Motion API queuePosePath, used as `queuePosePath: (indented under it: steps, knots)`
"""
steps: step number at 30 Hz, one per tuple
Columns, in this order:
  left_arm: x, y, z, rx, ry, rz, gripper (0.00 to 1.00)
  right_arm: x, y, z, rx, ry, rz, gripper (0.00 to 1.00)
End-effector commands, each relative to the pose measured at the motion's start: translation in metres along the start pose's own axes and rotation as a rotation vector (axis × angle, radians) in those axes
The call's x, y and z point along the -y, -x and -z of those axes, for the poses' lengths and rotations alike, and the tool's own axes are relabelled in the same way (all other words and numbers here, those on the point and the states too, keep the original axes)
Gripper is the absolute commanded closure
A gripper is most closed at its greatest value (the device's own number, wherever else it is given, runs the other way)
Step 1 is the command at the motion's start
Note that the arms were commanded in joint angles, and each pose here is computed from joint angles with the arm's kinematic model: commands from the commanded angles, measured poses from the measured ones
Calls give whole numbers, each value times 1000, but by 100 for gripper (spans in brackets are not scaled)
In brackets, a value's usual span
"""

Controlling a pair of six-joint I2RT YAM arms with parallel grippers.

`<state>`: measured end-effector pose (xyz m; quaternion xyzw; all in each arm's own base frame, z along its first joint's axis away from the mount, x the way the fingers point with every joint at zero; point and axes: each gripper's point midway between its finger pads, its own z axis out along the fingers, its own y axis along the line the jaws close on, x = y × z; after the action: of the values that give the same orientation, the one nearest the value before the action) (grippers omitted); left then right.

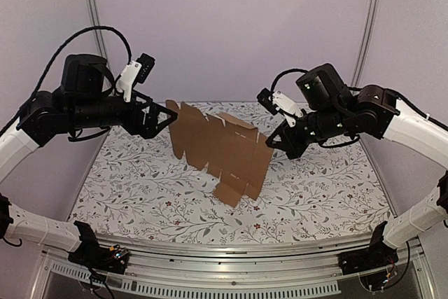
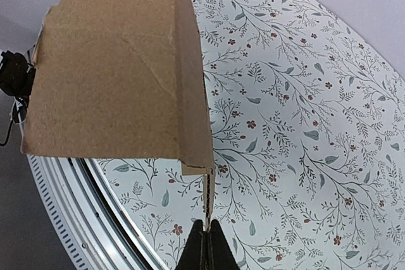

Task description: Fold the paper box

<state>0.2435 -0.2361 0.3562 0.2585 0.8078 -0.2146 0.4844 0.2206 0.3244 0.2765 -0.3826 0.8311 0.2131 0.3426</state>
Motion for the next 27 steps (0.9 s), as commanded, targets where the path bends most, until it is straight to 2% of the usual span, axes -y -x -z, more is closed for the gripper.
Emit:
queuePosePath:
  steps: [1,3,6,10,14,27]
  knots:
    - [36,-9,2,-55,-116,-217,0,-2,-20,15,-132,11,138,100]
    - [54,-15,2,-63,-139,-351,0,-2,-19,16,-139,8,149,100]
    - [70,-24,-3,-68,-88,-559,0,-5,-19,15,-144,24,145,100]
    - [93,-33,-14,-65,-60,-767,1,-5,-23,12,-158,29,134,100]
    - [105,-36,-28,-55,35,-945,1,-4,-27,6,-177,24,114,100]
    - [144,-46,-71,-58,86,-1126,21,-10,-38,-2,-170,57,27,100]
